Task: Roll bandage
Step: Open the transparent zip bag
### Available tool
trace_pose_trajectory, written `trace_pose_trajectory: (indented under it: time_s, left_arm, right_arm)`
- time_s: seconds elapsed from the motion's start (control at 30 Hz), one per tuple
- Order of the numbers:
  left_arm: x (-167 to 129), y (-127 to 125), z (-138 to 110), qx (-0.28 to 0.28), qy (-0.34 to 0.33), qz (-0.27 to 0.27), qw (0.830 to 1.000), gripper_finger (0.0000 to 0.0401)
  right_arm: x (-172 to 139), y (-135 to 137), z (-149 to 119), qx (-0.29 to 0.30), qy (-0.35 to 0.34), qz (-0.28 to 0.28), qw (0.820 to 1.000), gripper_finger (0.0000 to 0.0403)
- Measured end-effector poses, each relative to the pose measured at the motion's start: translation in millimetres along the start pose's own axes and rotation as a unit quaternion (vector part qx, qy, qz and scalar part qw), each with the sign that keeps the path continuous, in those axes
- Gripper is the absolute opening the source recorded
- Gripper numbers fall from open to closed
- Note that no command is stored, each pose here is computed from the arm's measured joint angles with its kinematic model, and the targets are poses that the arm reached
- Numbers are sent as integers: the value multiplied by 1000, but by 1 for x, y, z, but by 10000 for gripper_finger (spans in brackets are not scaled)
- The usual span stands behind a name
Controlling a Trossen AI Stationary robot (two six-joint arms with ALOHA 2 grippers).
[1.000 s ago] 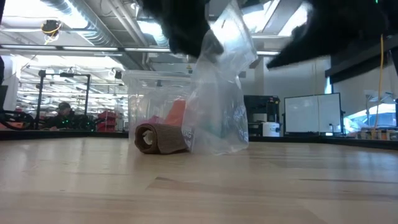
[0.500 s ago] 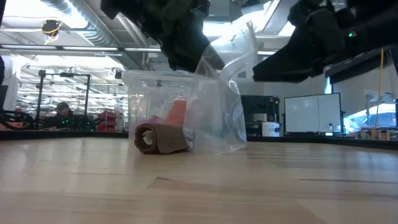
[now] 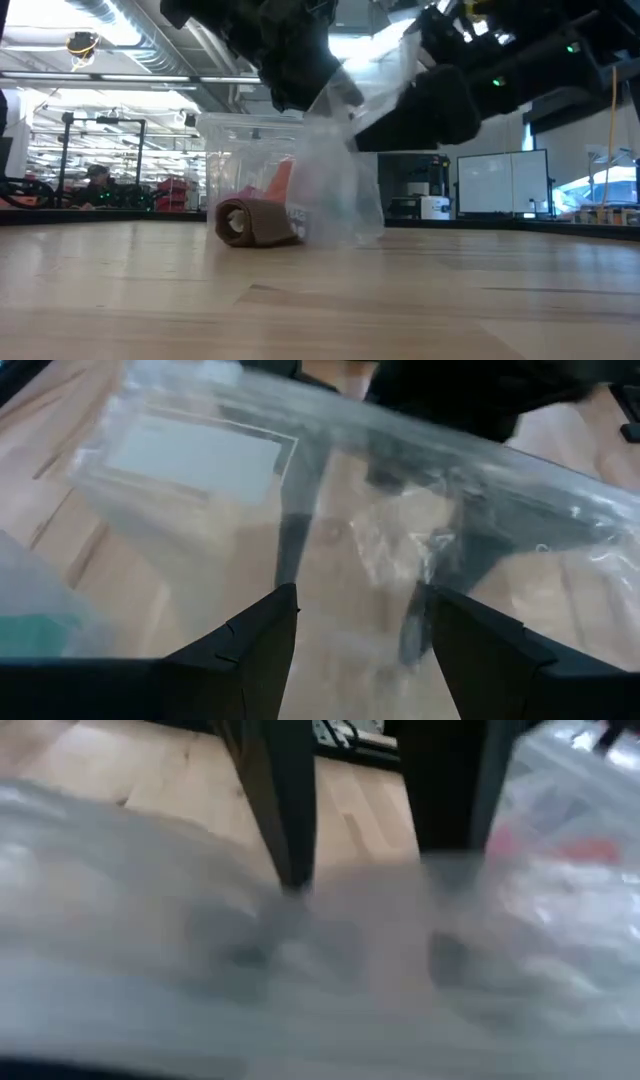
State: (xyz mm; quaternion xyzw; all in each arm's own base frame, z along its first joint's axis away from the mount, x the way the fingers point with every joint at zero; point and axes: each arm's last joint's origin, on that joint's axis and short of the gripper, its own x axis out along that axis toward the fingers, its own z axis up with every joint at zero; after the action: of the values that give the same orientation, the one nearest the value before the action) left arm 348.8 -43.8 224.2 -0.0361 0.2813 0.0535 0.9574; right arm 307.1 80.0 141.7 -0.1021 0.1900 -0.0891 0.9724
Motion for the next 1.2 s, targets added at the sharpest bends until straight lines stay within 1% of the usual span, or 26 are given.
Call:
trace_pose_trajectory:
  time_s: [0.1,0.17,0.23,0.33,0.43,0.47,0.5,0.57,0.67,0.8,0.93,1.0,1.13,1.2]
  left_arm:
    - [1,-1,-1,-3,6,-7,1000,211]
    - [1,0,-1,-6,6,-8,1000,211]
    - [1,-1,-1,-3,3,-9,1000,211]
    - [1,-1,-1,1,3,-9,1000,211]
    - [1,-1,-1,-2,3,-10,1000,211]
    - [0,-3,-1,-1,3,-12,1000,211]
    - [0,-4,-1,1,3,-13,1000,211]
    - [0,-6,-1,2,2,-16,1000,211]
    - [-7,-8,1,-1,0,-20,1000,211]
    - [-32,-9,12,-3,-13,-24,1000,211]
    - [-53,-12,16,1,-10,-32,999,211]
    - [-57,-17,16,2,-11,-40,999,211]
    - [-58,-29,9,2,1,-52,999,211]
    - [-58,-33,4,-1,3,-40,999,211]
  right_arm:
    - [10,2,6,-12,-3,-6,1000,252]
    - [17,1,5,-12,1,-3,1000,224]
    - [25,-2,2,-11,10,-12,1000,190]
    - [34,-7,1,-9,14,-22,1000,126]
    - [34,-7,2,-11,12,-22,1000,43]
    - [34,-6,1,-17,13,-22,1000,22]
    - [33,-6,2,-23,12,-21,999,12]
    - [32,-3,2,-19,11,-19,1000,14]
    - [26,3,4,-22,14,-10,1000,5]
    - [11,12,14,-25,16,11,1000,6]
    - [-5,19,31,6,-12,52,999,5]
    - [-12,20,39,20,-27,67,997,5]
    - [-20,21,45,22,-35,74,996,3]
    - [-20,21,45,23,-36,74,996,3]
